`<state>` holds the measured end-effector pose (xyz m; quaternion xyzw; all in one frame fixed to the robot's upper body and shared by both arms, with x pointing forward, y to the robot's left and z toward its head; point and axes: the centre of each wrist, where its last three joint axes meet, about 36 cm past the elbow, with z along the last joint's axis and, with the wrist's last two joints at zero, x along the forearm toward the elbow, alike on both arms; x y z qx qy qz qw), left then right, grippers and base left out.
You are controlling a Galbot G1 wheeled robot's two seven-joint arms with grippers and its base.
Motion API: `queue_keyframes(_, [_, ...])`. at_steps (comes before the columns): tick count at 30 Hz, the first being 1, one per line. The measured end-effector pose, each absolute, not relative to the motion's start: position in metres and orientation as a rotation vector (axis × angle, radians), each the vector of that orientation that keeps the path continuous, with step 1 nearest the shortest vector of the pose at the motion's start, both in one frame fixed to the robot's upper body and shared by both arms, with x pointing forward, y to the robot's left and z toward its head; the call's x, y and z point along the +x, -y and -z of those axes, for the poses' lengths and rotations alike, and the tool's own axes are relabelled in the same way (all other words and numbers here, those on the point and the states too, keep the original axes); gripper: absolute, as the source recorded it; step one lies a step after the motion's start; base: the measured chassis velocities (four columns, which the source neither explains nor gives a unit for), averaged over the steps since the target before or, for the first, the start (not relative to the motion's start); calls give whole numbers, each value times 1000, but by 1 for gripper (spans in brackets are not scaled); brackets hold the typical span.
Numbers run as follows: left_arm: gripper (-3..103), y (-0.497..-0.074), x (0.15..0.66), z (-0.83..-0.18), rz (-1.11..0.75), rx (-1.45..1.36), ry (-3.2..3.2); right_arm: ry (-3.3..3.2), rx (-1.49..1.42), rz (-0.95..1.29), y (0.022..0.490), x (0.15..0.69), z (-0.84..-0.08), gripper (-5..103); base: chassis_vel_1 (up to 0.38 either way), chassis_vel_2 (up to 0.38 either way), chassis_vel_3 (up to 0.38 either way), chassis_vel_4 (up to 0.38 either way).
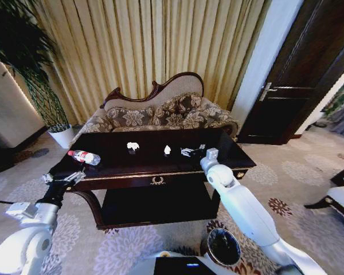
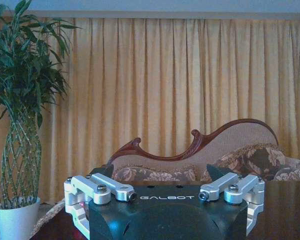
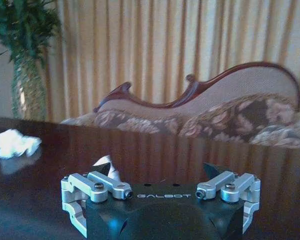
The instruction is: Move to the front of the table and place the trash on the table into the trash bin.
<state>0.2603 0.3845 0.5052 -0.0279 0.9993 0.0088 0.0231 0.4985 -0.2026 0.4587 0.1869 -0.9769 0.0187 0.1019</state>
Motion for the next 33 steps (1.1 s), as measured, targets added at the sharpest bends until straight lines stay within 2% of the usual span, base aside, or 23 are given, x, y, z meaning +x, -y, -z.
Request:
queue_keyframes(9, [100,-380,259,-507,-17,-69,-3089,2850,642,-152,190,508,-450,100,0,0,0,0])
queue_keyframes(33, [100,-377,257,-502,8,-74,-3087,2792,675,-88,162,540,-447,100,0,0,0,0])
